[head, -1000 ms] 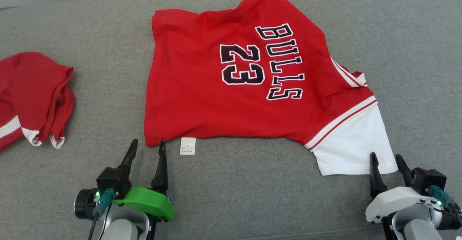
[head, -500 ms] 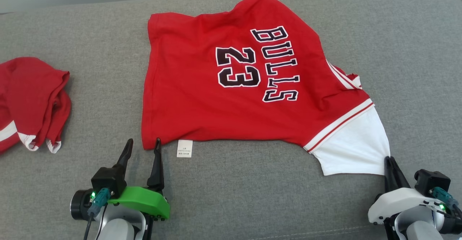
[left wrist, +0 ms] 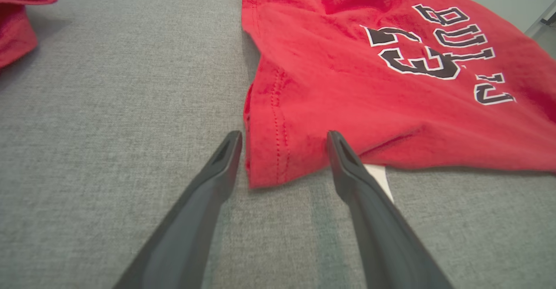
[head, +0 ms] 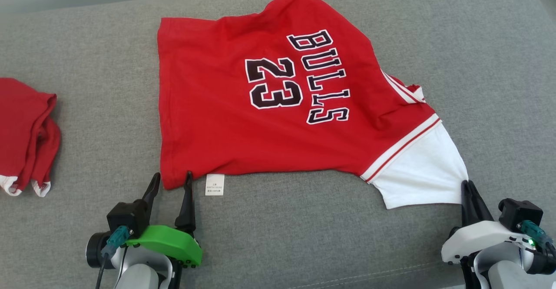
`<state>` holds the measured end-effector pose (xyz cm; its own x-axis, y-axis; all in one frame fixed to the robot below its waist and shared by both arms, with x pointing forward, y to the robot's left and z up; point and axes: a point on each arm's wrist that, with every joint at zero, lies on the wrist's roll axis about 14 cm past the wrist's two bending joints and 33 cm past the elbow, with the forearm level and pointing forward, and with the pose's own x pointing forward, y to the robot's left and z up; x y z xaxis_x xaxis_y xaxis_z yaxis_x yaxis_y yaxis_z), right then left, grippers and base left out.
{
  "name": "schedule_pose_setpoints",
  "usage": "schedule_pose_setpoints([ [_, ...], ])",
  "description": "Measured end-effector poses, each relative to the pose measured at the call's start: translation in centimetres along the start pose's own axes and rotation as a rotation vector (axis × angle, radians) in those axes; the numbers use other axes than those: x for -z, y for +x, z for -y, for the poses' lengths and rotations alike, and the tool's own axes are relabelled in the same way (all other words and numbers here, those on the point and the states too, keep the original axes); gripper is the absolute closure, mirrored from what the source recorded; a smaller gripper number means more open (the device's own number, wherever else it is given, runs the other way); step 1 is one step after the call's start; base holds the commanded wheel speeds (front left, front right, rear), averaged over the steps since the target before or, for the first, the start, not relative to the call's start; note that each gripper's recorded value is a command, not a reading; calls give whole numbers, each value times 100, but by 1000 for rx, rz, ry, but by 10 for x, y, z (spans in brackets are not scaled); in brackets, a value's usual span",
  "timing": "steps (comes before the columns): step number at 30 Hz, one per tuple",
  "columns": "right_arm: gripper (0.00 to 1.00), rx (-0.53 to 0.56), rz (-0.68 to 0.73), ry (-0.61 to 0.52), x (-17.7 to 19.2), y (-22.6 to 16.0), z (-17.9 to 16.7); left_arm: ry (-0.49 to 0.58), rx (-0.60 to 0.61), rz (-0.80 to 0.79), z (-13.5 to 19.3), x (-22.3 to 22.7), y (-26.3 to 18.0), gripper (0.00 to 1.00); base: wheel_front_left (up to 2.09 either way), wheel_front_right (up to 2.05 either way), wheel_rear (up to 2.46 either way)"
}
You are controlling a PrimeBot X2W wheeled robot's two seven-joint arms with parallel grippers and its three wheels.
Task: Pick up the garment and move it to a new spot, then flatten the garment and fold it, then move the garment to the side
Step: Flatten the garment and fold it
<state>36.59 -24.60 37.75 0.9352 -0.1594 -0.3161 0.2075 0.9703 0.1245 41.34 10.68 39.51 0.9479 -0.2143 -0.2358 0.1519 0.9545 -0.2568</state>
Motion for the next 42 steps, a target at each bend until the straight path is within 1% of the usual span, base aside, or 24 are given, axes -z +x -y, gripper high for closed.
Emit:
schedule_pose_setpoints([
  [3,100,1,7,2,-2,0,0,-2,3,-21,0,7,2,0,0,0,0],
  [4,100,1,10,3,-3,0,0,-2,2,-26,0,8,3,16,0,0,0],
  [5,100,0,15,3,-5,1,0,-3,3,-33,0,10,3,26,0,0,0],
  [6,100,-2,21,3,-7,2,0,-8,2,-37,-1,12,4,43,0,0,0],
  [7,100,-5,26,2,-9,2,-1,-15,0,-40,-1,12,4,66,0,0,0],
  [8,100,-8,31,2,-10,3,-3,-16,2,-41,-1,12,5,100,0,0,0],
  [10,100,-14,43,5,-14,4,-5,-16,3,-45,-1,13,7,100,0,0,0],
  [14,100,-29,109,26,-36,6,-10,-31,-2,-37,-3,9,4,100,0,0,0],
  [20,100,-70,273,70,-90,1,-20,-33,25,123,4,-44,-1,100,0,0,0],
  [24,100,-145,430,92,-146,-3,-39,7,57,239,11,-86,-6,100,0,0,0],
  [26,100,-187,519,81,-181,-5,-48,48,79,313,12,-116,-5,100,0,0,0],
  [31,100,-289,704,11,-261,-1,-70,191,138,524,16,-218,5,100,0,0,0],
  [35,100,-362,766,-74,-316,15,-97,305,162,547,19,-274,26,100,0,0,0],
  [36,100,-376,785,-110,-332,20,-104,331,170,566,22,-291,32,100,0,0,0],
  [37,100,-384,803,-117,-348,26,-110,360,174,579,25,-307,38,100,0,0,0],
  [39,100,-387,838,-164,-378,38,-120,411,182,625,31,-340,50,100,0,0,0],
  [40,100,-386,861,-163,-393,44,-124,439,182,634,33,-351,58,100,0,0,0],
  [42,100,-381,904,-241,-419,58,-139,494,181,667,35,-371,73,100,0,0,0],
])
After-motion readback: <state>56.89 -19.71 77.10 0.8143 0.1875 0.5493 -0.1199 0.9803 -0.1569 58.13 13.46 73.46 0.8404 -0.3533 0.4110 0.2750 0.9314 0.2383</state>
